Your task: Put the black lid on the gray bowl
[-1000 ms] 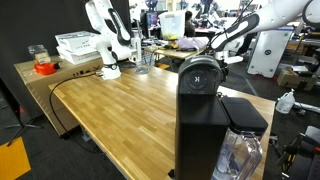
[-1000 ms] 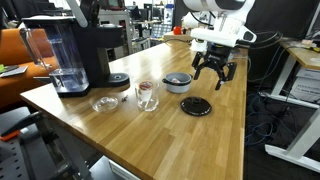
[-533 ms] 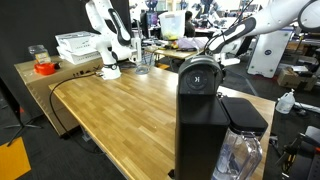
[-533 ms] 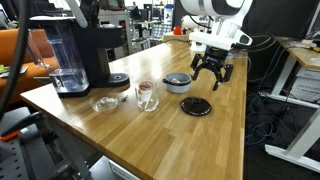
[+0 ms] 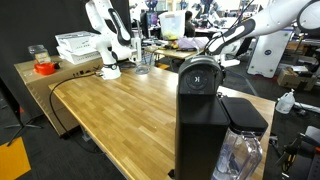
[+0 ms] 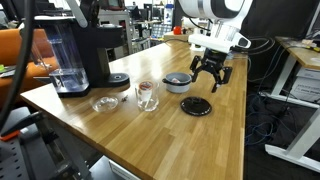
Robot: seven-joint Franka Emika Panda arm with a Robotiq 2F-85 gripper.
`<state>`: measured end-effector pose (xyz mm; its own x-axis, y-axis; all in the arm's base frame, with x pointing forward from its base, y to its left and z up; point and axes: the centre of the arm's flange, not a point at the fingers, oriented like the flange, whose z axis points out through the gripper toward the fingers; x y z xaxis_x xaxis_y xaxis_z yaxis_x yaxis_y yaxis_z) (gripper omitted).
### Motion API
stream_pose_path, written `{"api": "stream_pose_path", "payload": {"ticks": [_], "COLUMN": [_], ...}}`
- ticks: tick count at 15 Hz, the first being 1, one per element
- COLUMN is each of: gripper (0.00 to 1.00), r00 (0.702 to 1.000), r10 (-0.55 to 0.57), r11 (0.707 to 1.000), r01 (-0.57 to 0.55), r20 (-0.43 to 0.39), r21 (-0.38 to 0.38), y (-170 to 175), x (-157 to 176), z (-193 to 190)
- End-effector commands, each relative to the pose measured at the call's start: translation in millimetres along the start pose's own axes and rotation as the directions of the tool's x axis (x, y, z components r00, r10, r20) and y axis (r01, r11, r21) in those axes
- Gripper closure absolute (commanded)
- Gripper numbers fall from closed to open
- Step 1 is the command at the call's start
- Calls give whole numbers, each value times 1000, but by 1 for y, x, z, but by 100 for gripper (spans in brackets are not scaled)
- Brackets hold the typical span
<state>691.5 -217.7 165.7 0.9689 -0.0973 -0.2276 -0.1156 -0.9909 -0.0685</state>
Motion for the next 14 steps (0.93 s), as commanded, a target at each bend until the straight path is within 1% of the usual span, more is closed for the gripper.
{"api": "stream_pose_path", "payload": {"ticks": [1,5,8,11,14], "gripper": [0,0,0,0,0], "r00": [1000,999,997,993,983], "r10": [14,32,52,78,130], "r11": [1000,999,997,994,987], "r01": [-14,-32,-48,-70,-116], "r20": [-6,-16,-62,-94,-127], "r21": [10,18,65,87,111], "y": [-1,-2,-2,-1,7], "x": [-3,-9,-10,-13,-26], "z": [8,18,26,31,36]}}
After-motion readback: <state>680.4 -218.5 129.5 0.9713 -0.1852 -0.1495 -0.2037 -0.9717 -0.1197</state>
